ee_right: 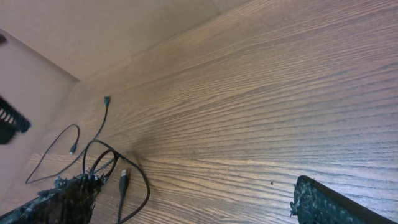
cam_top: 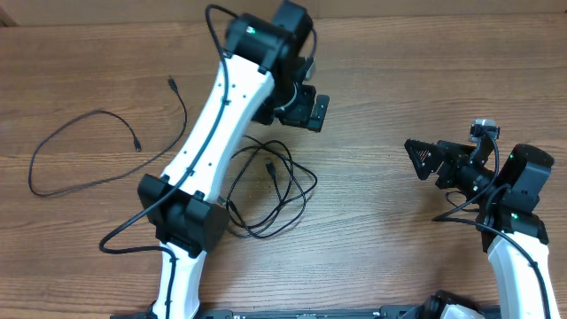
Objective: Untangle cables
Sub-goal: 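Move the left gripper back over the remaining cable pile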
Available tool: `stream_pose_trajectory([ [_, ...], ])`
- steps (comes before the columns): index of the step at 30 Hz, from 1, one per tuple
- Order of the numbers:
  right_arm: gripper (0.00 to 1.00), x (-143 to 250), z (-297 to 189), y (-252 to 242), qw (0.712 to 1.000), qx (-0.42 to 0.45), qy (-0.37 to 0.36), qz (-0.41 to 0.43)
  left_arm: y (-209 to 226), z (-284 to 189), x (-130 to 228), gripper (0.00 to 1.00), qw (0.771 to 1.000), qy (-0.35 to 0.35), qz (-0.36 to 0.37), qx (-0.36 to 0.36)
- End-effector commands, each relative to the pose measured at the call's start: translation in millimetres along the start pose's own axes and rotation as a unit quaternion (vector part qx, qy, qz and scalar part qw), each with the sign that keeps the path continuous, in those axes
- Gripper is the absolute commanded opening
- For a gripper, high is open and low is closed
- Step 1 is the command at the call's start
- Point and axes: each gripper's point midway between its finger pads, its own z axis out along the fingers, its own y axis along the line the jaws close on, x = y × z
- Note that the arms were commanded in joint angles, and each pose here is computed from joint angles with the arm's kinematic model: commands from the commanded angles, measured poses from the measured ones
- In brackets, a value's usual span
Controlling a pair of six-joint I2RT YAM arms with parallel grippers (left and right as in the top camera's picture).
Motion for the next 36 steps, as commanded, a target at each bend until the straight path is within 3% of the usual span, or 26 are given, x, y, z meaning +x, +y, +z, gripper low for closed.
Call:
stream_pose_trajectory([
  [1, 1.0, -4.9, -1.4, -1.0, 1.0, 0.003, -0.006, -0.007, 13.1, 17.4, 6.3, 1.0, 0.987, -0.005, -0.134, -0.088],
  [19, 1.0, -4.2, -1.4, -1.1, 1.0, 0.003, -0.004, -0.006, 25.7, 101.9, 37.8, 1.0, 0.963, 0.045, -0.219, -0.151],
  [25, 1.0, -4.2, -1.4, -1.1, 1.0, 0.003, -0.004, -0.006, 29.9, 114.0, 44.5, 0.9, 0.959, 0.054, -0.229, -0.158],
  [27, 1.0, -4.2, -1.4, -1.1, 1.0, 0.003, -0.004, -0.006, 30.6, 117.0, 44.5, 0.81, 0.959, 0.054, -0.229, -0.157],
  [31, 1.0, -4.1, -1.4, -1.1, 1.0, 0.003, -0.004, -0.005, 29.6, 119.4, 41.4, 0.49, 0.96, 0.048, -0.229, -0.153],
  [34, 1.0, -4.1, -1.4, -1.1, 1.0, 0.003, -0.004, -0.005, 27.8, 120.5, 38.4, 0.06, 0.961, 0.043, -0.229, -0.147],
  [36, 1.0, -4.1, -1.4, -1.1, 1.0, 0.003, -0.004, -0.005, 27.3, 120.8, 37.3, 0.04, 0.962, 0.041, -0.228, -0.146],
])
